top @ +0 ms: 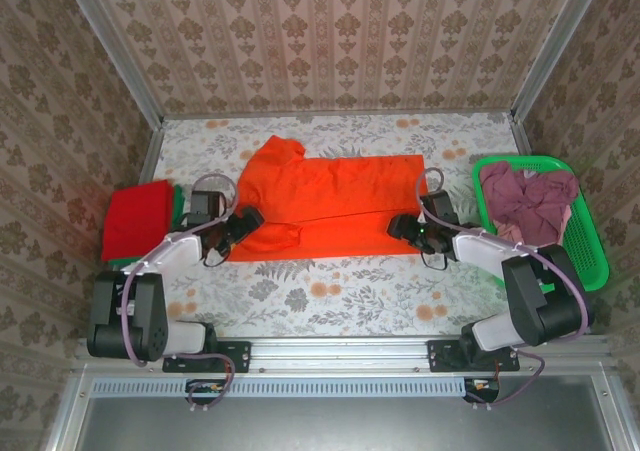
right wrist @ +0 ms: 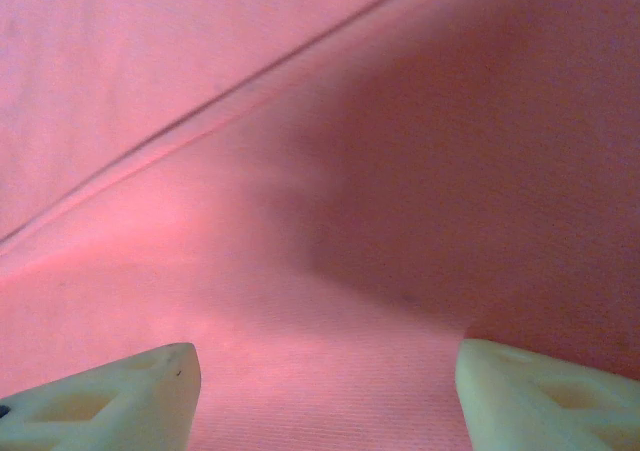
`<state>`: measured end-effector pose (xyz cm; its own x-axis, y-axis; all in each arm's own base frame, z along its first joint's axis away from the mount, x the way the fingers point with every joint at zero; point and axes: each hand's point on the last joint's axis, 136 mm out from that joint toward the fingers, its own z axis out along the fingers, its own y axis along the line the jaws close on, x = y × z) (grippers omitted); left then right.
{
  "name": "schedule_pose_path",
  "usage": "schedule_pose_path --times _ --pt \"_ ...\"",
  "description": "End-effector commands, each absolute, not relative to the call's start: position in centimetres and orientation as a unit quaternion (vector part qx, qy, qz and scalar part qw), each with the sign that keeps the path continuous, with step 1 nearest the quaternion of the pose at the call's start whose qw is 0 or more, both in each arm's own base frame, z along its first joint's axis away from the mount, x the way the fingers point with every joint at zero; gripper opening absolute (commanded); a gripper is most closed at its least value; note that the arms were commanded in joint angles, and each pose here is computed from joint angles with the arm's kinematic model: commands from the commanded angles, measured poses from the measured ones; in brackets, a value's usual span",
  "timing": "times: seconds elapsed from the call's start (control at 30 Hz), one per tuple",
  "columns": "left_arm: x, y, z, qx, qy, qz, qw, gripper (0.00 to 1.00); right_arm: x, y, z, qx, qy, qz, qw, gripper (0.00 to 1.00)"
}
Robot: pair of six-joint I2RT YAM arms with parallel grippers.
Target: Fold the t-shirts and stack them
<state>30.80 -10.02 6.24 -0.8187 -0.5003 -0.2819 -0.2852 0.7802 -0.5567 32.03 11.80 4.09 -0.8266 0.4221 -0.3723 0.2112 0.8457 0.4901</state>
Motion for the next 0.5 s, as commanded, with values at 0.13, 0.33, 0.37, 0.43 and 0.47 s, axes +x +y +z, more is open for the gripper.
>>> schedule_pose_path --times 0.13,0.33,0.37,0.43,0.47 --pt "31.1 -11.4 7.0 -0.228 0.921 -0.251 0.192 0.90 34.7 18.6 6.7 0.115 0.914 0.288 0.261 0.69" --pt "33.2 -11.9 6.3 -0.218 0.918 -0.264 0.200 0.89 35.6 26.0 6.7 0.068 0.903 0.349 0.243 0.68" --pt "33.5 -11.8 6.2 -0.214 0.921 -0.260 0.199 0.89 35.6 27.3 6.6 0.058 0.902 0.355 0.238 0.68" --pt "34.1 -11.6 5.9 -0.211 0.923 -0.255 0.199 0.89 35.9 29.5 6.7 0.041 0.901 0.364 0.234 0.68" --pt "34.3 -11.3 5.8 -0.212 0.922 -0.252 0.202 0.89 36.0 30.5 6.5 0.034 0.901 0.368 0.229 0.68"
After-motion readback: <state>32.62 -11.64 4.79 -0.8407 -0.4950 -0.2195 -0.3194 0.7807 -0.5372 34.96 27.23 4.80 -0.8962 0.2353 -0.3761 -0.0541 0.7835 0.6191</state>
